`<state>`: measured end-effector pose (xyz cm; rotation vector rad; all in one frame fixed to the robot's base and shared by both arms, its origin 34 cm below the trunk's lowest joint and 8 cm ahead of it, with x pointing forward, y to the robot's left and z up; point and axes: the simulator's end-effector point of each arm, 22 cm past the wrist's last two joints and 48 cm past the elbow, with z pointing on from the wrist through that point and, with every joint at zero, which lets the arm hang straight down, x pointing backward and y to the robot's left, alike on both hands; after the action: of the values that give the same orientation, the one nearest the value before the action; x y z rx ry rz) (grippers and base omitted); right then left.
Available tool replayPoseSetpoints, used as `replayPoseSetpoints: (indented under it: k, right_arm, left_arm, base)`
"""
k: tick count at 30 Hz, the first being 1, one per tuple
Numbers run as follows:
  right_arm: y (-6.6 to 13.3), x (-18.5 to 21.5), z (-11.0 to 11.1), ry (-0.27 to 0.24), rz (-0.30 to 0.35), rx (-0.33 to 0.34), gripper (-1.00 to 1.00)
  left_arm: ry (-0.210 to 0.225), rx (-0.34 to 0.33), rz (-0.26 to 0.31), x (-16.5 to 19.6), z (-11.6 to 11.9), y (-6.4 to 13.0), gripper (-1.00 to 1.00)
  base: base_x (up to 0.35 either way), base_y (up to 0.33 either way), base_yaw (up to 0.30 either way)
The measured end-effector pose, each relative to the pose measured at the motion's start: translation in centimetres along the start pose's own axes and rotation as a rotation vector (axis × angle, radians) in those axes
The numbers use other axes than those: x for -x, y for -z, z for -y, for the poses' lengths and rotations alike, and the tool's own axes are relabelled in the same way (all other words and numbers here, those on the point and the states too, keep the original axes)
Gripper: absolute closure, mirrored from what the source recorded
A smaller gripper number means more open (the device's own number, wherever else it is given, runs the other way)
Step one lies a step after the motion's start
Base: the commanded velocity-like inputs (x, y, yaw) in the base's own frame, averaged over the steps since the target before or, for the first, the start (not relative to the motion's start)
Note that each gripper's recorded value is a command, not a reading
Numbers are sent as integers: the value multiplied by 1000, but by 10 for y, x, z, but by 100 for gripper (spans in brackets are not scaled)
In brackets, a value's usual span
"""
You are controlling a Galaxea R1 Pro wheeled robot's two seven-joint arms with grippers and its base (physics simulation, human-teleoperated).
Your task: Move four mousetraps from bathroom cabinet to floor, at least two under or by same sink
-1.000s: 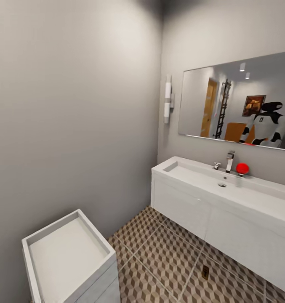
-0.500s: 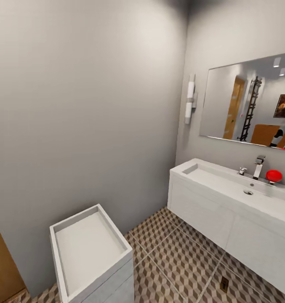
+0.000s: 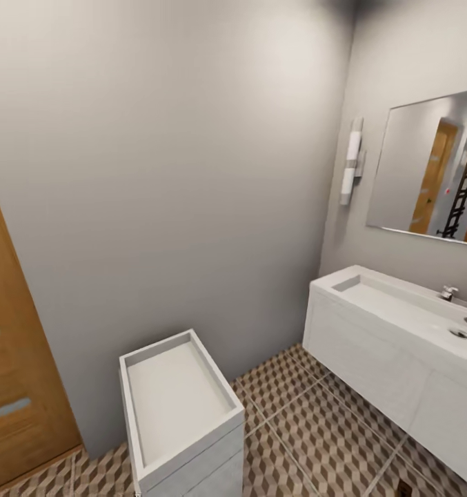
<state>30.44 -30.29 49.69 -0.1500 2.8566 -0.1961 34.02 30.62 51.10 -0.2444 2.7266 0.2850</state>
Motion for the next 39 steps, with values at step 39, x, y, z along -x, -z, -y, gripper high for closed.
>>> replayPoseSetpoints:
  k: [39]
  right_arm:
    - [0, 0, 1, 3, 1, -1, -100]
  left_arm:
    - [0, 0, 0, 0, 0, 0, -100]
  base:
    - [0, 0, 291]
